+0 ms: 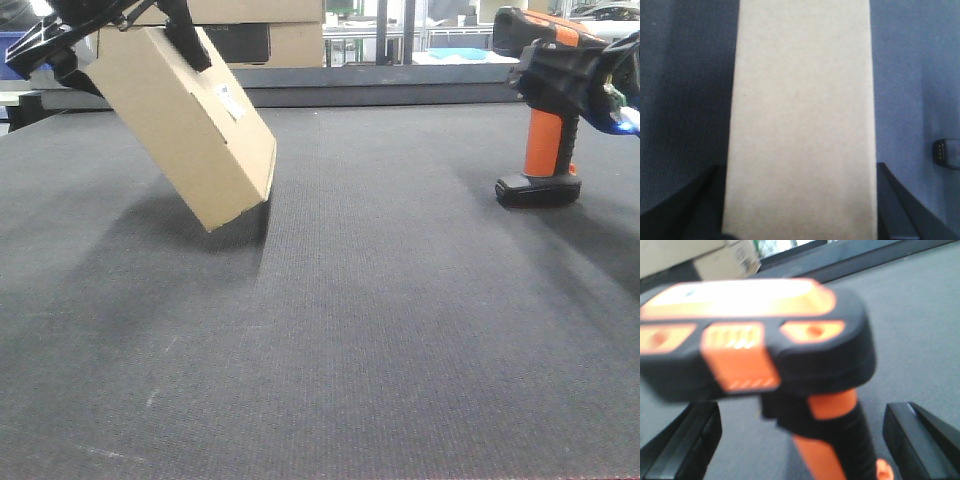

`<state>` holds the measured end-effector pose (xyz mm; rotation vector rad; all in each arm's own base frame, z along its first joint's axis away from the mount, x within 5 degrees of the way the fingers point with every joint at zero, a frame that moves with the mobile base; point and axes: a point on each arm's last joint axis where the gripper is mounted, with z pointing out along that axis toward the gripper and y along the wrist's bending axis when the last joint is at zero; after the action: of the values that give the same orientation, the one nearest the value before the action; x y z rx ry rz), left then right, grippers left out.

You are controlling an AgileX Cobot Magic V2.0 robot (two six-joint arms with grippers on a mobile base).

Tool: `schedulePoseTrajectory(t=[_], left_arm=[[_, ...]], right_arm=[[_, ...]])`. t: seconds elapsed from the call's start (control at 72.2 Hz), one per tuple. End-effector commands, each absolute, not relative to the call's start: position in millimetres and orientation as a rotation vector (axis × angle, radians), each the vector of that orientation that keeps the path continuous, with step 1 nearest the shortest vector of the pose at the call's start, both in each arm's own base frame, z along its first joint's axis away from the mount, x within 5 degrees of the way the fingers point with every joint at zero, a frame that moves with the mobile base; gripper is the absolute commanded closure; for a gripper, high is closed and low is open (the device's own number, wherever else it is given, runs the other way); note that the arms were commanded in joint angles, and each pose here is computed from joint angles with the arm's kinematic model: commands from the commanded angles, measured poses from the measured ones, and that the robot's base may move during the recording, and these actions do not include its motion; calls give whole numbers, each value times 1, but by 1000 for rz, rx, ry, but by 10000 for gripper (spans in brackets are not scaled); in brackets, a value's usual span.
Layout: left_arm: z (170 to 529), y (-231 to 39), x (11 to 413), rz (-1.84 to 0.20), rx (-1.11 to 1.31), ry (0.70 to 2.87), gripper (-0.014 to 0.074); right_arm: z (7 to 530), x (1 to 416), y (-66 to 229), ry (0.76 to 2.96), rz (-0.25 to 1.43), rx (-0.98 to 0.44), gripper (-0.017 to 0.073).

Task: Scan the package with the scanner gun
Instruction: 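Close the right gripper around the scanner gun's head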

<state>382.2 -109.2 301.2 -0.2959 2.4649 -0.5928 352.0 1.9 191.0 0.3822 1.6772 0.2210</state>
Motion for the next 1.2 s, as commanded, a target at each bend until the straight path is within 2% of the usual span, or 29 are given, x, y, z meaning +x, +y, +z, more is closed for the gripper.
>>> schedulePoseTrajectory(t=[0.0, 0.941, 1.038, 1.093, 1.19], left_arm=[[304, -112, 382, -604, -289, 2449, 705], [304, -112, 382, -604, -289, 2450, 705], [304, -112, 382, -604, -289, 2450, 705], [304, -112, 382, -604, -289, 2450, 705], [304, -112, 381, -606, -290, 2454, 705]], right_arm=[[190, 358, 0, 1650, 219, 408, -10], [193, 375, 0, 1611, 220, 411, 1], [193, 375, 0, 1611, 220, 411, 76], [193, 375, 0, 1611, 220, 411, 151], [193, 375, 0, 1611, 220, 411, 344]])
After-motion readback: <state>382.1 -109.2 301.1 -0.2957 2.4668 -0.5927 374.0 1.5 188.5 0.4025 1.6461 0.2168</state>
